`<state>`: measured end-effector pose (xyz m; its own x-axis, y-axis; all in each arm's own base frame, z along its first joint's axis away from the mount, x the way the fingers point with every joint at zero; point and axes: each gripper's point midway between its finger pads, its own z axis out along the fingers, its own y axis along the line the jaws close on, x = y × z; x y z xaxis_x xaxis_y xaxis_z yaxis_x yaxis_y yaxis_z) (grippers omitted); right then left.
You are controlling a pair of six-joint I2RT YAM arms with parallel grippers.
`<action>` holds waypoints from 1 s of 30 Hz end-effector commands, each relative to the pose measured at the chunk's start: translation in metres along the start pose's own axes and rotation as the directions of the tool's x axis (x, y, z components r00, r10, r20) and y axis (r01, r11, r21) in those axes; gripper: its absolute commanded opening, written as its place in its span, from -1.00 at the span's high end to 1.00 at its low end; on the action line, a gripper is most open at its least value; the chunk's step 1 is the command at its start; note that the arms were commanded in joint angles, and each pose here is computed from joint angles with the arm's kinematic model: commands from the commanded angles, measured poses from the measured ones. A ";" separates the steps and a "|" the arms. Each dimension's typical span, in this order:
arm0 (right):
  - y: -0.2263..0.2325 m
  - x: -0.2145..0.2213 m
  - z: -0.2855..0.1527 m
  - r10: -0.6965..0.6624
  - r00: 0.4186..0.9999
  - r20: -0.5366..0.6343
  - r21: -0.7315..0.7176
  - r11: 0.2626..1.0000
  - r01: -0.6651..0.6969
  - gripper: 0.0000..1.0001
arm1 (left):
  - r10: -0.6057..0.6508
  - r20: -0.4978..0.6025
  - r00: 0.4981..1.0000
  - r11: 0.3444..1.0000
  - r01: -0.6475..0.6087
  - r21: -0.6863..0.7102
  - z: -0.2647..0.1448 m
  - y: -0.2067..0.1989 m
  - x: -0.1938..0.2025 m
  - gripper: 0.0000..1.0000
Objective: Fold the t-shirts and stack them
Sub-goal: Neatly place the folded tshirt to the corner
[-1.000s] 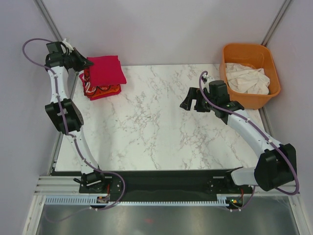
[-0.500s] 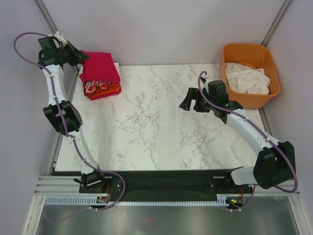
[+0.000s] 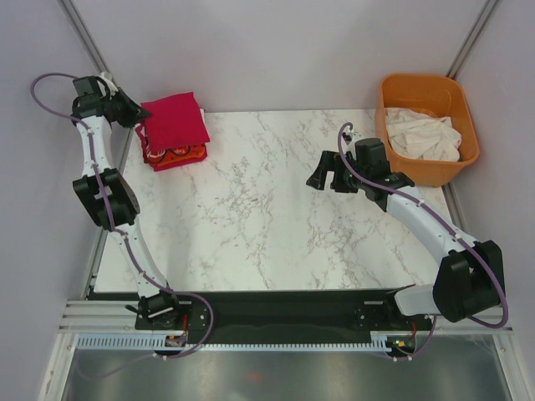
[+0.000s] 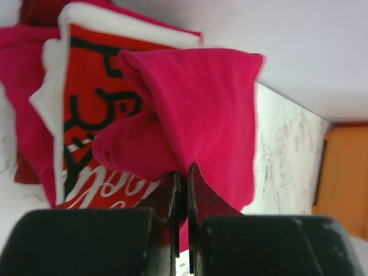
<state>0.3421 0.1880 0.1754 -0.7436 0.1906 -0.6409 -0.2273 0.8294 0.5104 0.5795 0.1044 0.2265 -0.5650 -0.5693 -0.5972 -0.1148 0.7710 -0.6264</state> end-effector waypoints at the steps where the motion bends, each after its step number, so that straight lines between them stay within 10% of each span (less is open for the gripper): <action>1: 0.005 -0.004 0.000 -0.005 1.000 0.019 -0.026 1.000 0.005 -0.96 | 0.045 0.063 0.997 0.989 -0.035 -0.142 -0.005 0.031 -0.012 0.95; 11: 0.005 -0.005 0.000 -0.004 1.000 0.017 -0.029 1.000 0.004 -0.96 | 0.032 0.044 0.999 0.963 -0.019 -0.267 0.016 0.085 -0.002 0.72; 15: 0.006 -0.006 0.001 -0.004 1.000 0.018 -0.031 1.000 0.004 -0.96 | 0.012 0.007 1.000 0.969 -0.010 -0.246 0.028 0.091 0.011 -0.41; 18: 0.008 -0.006 0.000 -0.005 1.000 0.018 -0.038 0.999 0.005 -0.96 | 0.008 0.005 1.000 0.970 -0.007 -0.244 0.024 0.088 0.012 -0.88; 30: 0.011 -0.014 -0.004 -0.016 0.999 0.041 -0.040 0.999 0.018 -0.96 | 0.129 0.218 0.967 0.926 -0.039 -0.376 -0.103 0.019 -0.030 -0.99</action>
<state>0.3399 0.1897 0.1733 -0.7516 0.1860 -0.6329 -0.2318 0.8238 0.5174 0.5344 0.1509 0.1858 -0.5450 -0.5805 -0.6050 -0.3938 0.8143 -0.4265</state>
